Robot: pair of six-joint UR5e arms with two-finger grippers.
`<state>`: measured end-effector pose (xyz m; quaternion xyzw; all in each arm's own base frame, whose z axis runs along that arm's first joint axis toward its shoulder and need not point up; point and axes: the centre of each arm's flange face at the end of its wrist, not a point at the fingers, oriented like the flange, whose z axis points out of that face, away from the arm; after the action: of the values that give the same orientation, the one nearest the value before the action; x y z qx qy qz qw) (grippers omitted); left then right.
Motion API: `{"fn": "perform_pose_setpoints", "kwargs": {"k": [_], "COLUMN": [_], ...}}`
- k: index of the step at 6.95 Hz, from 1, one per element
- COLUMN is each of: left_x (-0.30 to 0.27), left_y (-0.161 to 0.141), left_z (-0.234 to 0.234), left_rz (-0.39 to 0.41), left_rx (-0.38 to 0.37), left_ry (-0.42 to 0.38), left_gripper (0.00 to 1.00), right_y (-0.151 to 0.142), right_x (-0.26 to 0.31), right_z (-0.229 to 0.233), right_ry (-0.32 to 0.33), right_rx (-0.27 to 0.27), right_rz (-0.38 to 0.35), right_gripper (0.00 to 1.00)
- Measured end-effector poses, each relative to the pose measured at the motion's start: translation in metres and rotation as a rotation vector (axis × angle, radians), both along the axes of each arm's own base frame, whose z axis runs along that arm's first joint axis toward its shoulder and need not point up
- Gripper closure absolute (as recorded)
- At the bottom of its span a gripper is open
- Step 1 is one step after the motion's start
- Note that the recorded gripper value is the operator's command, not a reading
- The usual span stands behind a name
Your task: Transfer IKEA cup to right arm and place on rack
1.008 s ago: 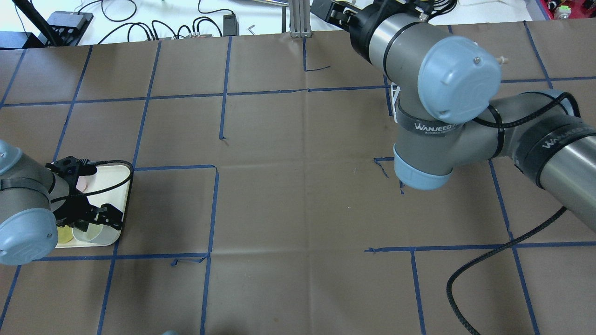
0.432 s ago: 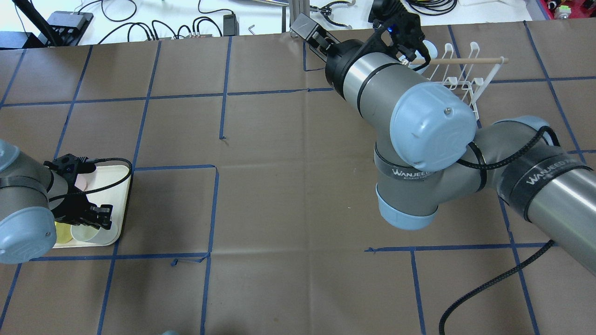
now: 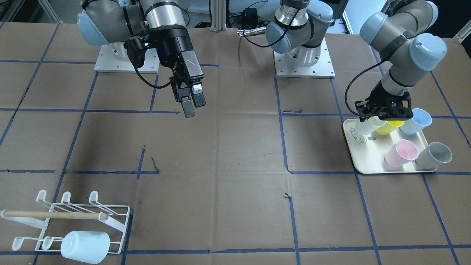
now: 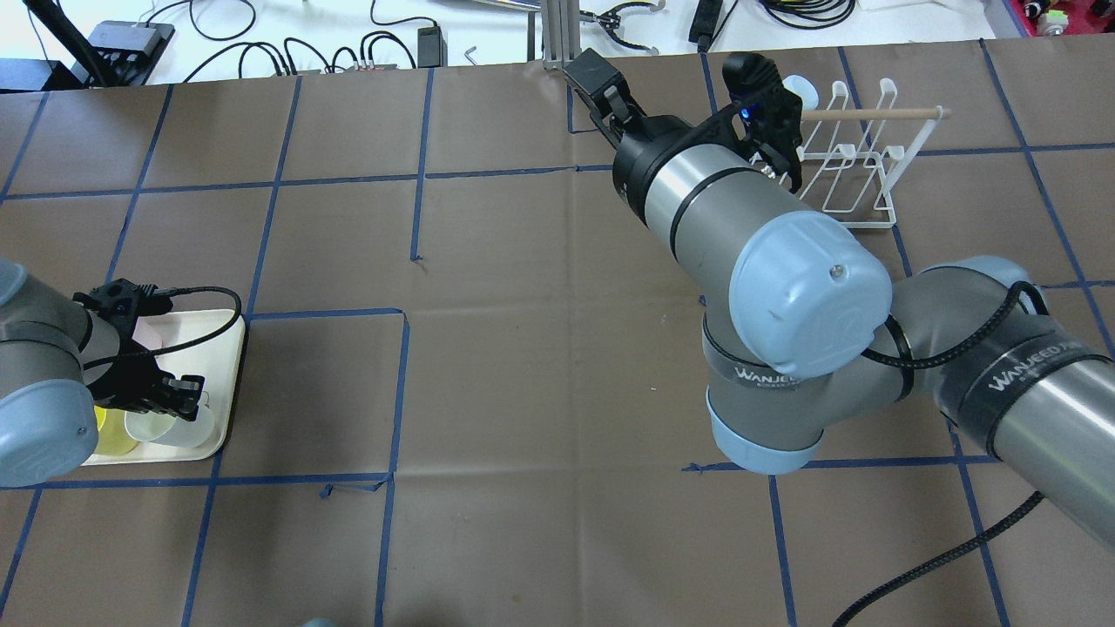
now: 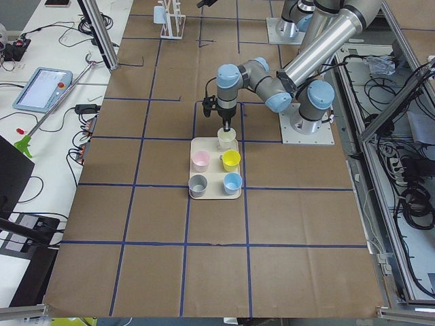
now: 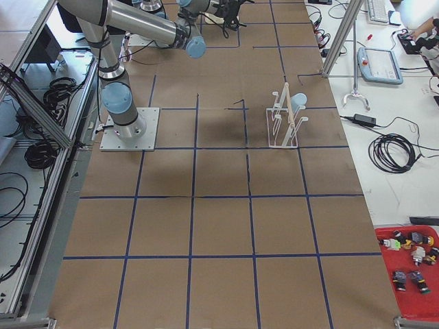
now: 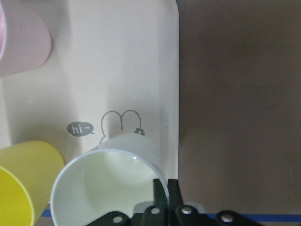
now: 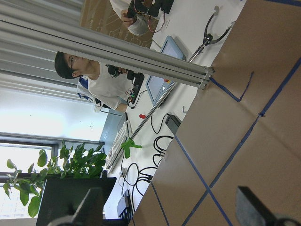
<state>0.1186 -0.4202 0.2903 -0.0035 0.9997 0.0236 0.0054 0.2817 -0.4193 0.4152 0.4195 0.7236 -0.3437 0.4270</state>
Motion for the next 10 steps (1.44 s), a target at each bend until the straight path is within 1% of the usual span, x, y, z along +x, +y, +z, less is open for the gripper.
{"fn": "perform_pose_setpoints", "kwargs": {"k": [2,3,4,5,6,7,8,9,10], "left_x": [0.01,0.011,0.007,-0.006,-0.027,-0.048,-0.068,-0.086,-0.1], "left_y": [-0.032,-0.044,-0.056,-0.068,-0.081,-0.092,-0.099,-0.104,-0.107], "left_z": [0.09,0.126,0.149,0.169,0.193,0.216,0.232,0.239,0.237], "left_rz": [-0.016,-0.028,-0.049,-0.084,-0.119,-0.152,-0.195,-0.271,-0.382], "left_rx": [0.053,0.059,0.042,-0.002,-0.088,-0.181,-0.274,-0.365,-0.452], "left_ry": [0.032,0.035,0.032,0.044,0.096,0.177,0.279,0.381,0.479], "left_gripper": [1.0,1.0,1.0,1.0,1.0,1.0,1.0,1.0,1.0], "right_y": [-0.014,-0.016,-0.015,-0.011,0.0,0.017,0.037,0.057,0.071], "right_x": [0.004,0.002,-0.002,-0.007,-0.017,-0.031,-0.048,-0.061,-0.069], "right_z": [-0.025,-0.031,-0.036,-0.04,-0.036,-0.033,-0.036,-0.043,-0.048], "right_ry": [-0.069,-0.096,-0.109,-0.114,-0.118,-0.12,-0.123,-0.135,-0.154], "right_rx": [-0.027,-0.02,-0.008,-0.001,-0.005,-0.008,-0.004,-0.015,-0.041], "right_rz": [-0.02,-0.035,-0.048,-0.058,-0.072,-0.094,-0.116,-0.127,-0.135], "right_gripper": [0.0,0.0,0.0,0.0,0.0,0.0,0.0,0.0,0.0]}}
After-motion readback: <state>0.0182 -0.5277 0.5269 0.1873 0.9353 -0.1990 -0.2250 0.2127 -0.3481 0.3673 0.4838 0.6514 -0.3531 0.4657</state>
